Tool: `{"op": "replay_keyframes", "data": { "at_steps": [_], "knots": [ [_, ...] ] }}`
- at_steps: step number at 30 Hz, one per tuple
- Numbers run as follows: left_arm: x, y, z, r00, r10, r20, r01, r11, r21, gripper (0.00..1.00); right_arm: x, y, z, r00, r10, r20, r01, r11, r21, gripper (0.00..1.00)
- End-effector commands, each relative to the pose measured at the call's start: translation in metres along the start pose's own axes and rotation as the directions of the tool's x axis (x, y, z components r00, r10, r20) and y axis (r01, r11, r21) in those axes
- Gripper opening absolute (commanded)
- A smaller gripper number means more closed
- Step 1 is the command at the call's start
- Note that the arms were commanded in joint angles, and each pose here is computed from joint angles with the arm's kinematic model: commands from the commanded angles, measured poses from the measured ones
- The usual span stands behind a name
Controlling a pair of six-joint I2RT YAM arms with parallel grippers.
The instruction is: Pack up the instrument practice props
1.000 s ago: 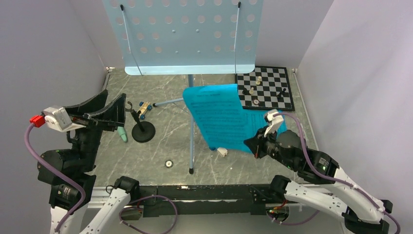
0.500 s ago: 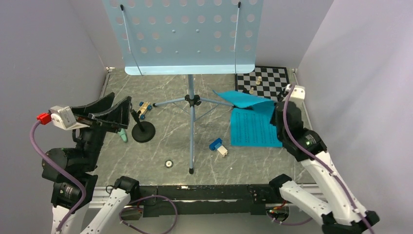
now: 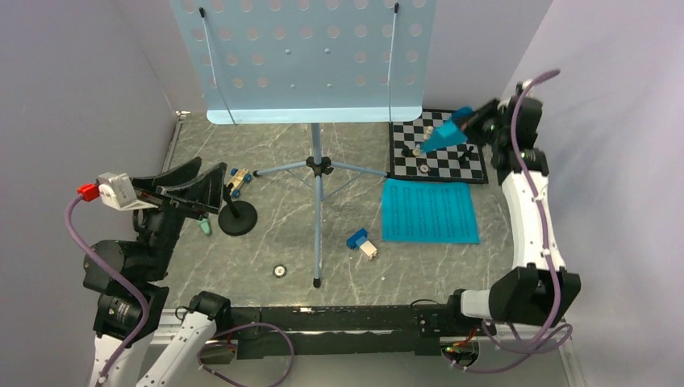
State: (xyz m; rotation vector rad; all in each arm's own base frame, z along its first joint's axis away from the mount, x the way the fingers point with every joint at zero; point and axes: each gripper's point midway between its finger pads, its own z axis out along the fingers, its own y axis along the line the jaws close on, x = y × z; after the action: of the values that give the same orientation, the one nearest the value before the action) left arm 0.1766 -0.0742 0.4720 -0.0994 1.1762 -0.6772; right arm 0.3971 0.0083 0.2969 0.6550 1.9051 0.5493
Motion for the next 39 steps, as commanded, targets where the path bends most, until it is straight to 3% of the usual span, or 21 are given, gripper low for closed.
{"op": "replay_keyframes", "data": {
  "at_steps": [1,3,5,8,11,14,22,30,35,39],
  "knots": [
    [-0.005,-0.012,0.005,0.999,-0.042,0.017,0.041,0.998,0.054,0.73,-0.087,0.166,-0.075,0.994,0.050,0.098,0.014,0.827,-0.562,0.00],
    [0.001,-0.012,0.008,0.999,-0.051,-0.004,0.051,0.997,0.058,0.73,-0.104,0.177,-0.094,0.983,0.075,0.165,0.032,0.823,-0.567,0.00],
    [0.008,-0.012,0.009,0.998,-0.065,-0.024,0.067,0.996,0.063,0.73,-0.095,0.153,-0.082,0.981,0.106,0.162,-0.013,0.872,-0.489,0.00],
    [0.021,-0.009,0.009,0.995,-0.094,-0.045,0.097,0.993,0.068,0.73,-0.034,0.093,-0.040,0.982,0.188,0.018,-0.166,0.909,-0.383,0.00],
    [0.031,-0.006,0.007,0.992,-0.103,-0.070,0.107,0.992,0.062,0.73,0.012,0.049,-0.029,0.973,0.230,-0.012,-0.222,0.920,-0.323,0.00],
    [0.039,-0.004,0.005,0.990,-0.104,-0.096,0.110,0.992,0.056,0.73,0.042,0.020,-0.029,0.977,0.213,-0.020,-0.211,0.941,-0.265,0.00],
    [0.066,0.004,-0.003,0.978,-0.146,-0.149,0.154,0.987,0.044,0.72,0.063,-0.007,-0.044,0.990,0.136,0.028,-0.129,0.974,-0.187,0.00],
    [0.086,0.010,-0.011,0.966,-0.165,-0.197,0.172,0.985,0.022,0.72,0.127,-0.069,-0.040,0.983,0.182,-0.010,-0.182,0.981,-0.070,0.00],
    [0.083,0.010,-0.013,0.968,-0.157,-0.195,0.164,0.986,0.018,0.72,0.134,-0.062,-0.044,0.982,0.186,-0.020,-0.187,0.972,-0.139,0.00],
    [0.081,0.007,-0.010,0.967,-0.168,-0.193,0.176,0.984,0.030,0.72,0.083,-0.009,-0.056,0.989,0.144,0.044,-0.128,0.958,-0.257,0.00]
  ]
}}
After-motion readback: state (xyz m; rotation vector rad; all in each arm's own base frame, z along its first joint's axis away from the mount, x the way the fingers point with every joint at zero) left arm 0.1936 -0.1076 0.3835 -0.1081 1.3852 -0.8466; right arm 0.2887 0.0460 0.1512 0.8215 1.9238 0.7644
